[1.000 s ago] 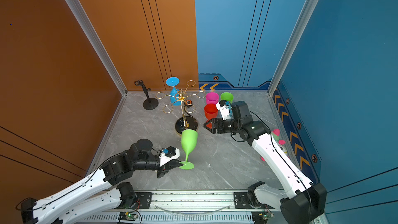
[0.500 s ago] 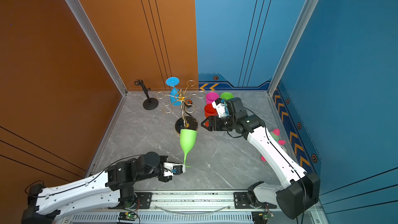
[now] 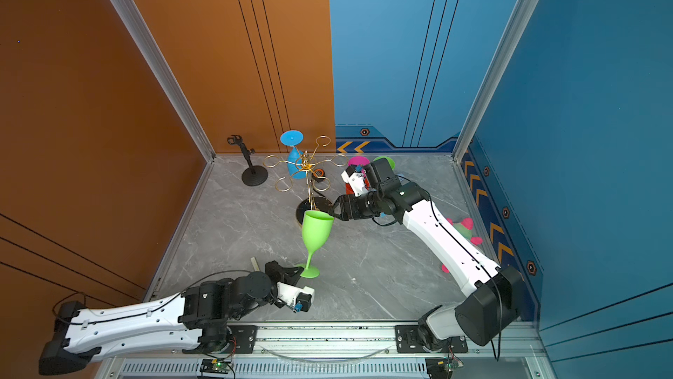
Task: Take the wine glass off the wine glass rack
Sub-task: Pick up the wine glass from the wine glass rack.
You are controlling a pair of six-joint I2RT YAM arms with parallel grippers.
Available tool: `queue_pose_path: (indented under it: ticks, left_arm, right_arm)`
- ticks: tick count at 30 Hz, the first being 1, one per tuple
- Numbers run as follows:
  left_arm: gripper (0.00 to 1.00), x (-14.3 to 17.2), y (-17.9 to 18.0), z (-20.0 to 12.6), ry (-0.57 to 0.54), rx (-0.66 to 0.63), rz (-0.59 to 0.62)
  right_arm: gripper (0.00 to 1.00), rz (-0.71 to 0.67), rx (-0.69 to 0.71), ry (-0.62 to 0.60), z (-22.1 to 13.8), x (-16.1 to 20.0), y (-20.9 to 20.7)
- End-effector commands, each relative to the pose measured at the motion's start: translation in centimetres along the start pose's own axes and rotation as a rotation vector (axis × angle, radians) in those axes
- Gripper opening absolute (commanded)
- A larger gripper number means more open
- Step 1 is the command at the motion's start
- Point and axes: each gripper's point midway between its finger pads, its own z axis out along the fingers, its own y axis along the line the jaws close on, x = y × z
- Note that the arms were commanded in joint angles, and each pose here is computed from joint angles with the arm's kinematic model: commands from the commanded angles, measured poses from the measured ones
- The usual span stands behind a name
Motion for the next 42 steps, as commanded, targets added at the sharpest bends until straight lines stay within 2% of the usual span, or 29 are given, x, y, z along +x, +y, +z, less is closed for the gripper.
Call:
queue_pose_path:
  ticks: [1, 7, 15, 25, 29, 37, 42]
  left_arm:
    - [0.00, 0.6, 0.9, -0.1, 0.042, -0.072, 0.093]
    - [0.00, 1.1, 1.5, 0.2, 0.073, -0.134, 0.166]
    - [0.00, 1.9, 1.9, 0.4, 0.118, -0.216, 0.273]
    - [0.00, 2.5, 1.9, 0.2, 0.138, -0.223, 0.276]
    - [0.00, 2.4, 1.9, 0.3, 0.138, -0.223, 0.278]
    - [0.09, 2.3, 1.4, 0.4, 0.125, -0.211, 0.276]
    - [0.26, 2.2, 1.0, 0.6, 0.112, -0.197, 0.258]
  right_arm:
    - [0.64, -0.029, -0.017, 0.037, -0.1, 0.5, 1.0]
    - [0.55, -0.040, -0.032, 0.075, 0.5, 1.1, 1.5]
    - [0.38, -0.029, -0.042, 0.122, 1.2, 1.8, 1.5]
    - [0.16, -0.030, -0.043, 0.140, 1.5, 2.1, 1.6]
    - [0.10, -0.031, -0.042, 0.143, 1.5, 2.2, 1.5]
    - [0.02, -0.017, -0.032, 0.150, 1.3, 2.4, 1.1]
    - [0.01, -0.010, -0.021, 0.130, 0.7, 2.1, 0.7]
